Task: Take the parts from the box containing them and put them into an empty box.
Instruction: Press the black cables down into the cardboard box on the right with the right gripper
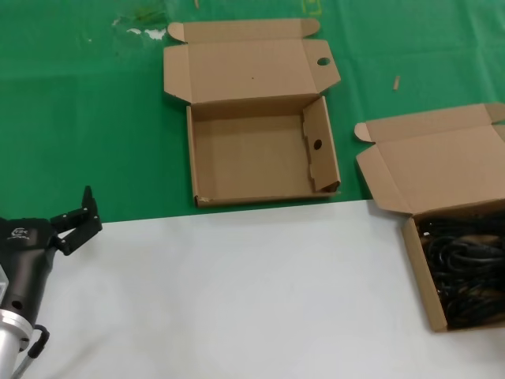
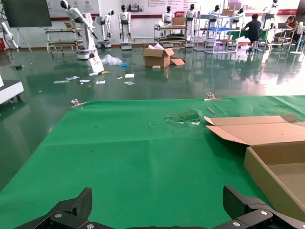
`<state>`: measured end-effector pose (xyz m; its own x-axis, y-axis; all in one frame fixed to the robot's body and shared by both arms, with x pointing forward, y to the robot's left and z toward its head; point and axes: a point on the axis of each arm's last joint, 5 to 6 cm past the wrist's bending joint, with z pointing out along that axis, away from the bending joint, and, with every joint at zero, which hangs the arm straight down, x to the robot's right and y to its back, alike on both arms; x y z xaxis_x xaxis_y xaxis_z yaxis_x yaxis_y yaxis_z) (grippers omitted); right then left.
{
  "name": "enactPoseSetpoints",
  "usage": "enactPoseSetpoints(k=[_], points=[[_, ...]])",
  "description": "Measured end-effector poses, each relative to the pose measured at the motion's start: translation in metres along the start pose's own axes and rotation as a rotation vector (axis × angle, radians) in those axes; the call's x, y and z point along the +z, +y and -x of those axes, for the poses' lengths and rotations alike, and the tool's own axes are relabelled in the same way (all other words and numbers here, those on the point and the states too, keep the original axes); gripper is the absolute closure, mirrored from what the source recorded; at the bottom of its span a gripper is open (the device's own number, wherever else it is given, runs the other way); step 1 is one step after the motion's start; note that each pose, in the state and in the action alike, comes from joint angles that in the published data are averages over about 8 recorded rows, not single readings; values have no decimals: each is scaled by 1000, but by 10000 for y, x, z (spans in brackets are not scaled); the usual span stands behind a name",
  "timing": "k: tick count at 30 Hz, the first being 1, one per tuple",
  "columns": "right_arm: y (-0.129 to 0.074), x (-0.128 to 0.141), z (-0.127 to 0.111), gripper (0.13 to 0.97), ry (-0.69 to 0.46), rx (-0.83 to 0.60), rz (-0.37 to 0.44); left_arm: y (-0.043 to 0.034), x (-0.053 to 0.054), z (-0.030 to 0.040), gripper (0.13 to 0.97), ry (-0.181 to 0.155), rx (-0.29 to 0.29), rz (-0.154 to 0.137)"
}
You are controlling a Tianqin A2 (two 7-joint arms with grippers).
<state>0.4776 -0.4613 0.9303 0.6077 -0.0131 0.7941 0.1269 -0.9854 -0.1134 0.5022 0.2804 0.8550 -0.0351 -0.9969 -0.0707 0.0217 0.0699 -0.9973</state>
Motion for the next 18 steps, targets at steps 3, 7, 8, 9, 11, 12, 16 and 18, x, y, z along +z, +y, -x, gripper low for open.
enactPoseSetpoints(k=[3,7,8,9,11,12,16,18], points=[[-21,87,-58,130,1,-13,15,0,0,0,132,0,0,0],[-76,174,-114,136,5,-21,24,0,0,0,132,0,0,0],[-91,191,-124,139,5,-22,25,0,0,0,132,0,0,0],[-106,205,-132,141,5,-23,25,0,0,0,132,0,0,0],[-132,228,-143,146,5,-24,26,0,0,0,132,0,0,0],[-144,237,-145,148,5,-25,26,0,0,0,132,0,0,0],[-183,263,-144,179,5,-25,28,0,0,0,132,0,0,0],[-198,274,-138,200,6,-25,29,0,0,0,132,0,0,0]])
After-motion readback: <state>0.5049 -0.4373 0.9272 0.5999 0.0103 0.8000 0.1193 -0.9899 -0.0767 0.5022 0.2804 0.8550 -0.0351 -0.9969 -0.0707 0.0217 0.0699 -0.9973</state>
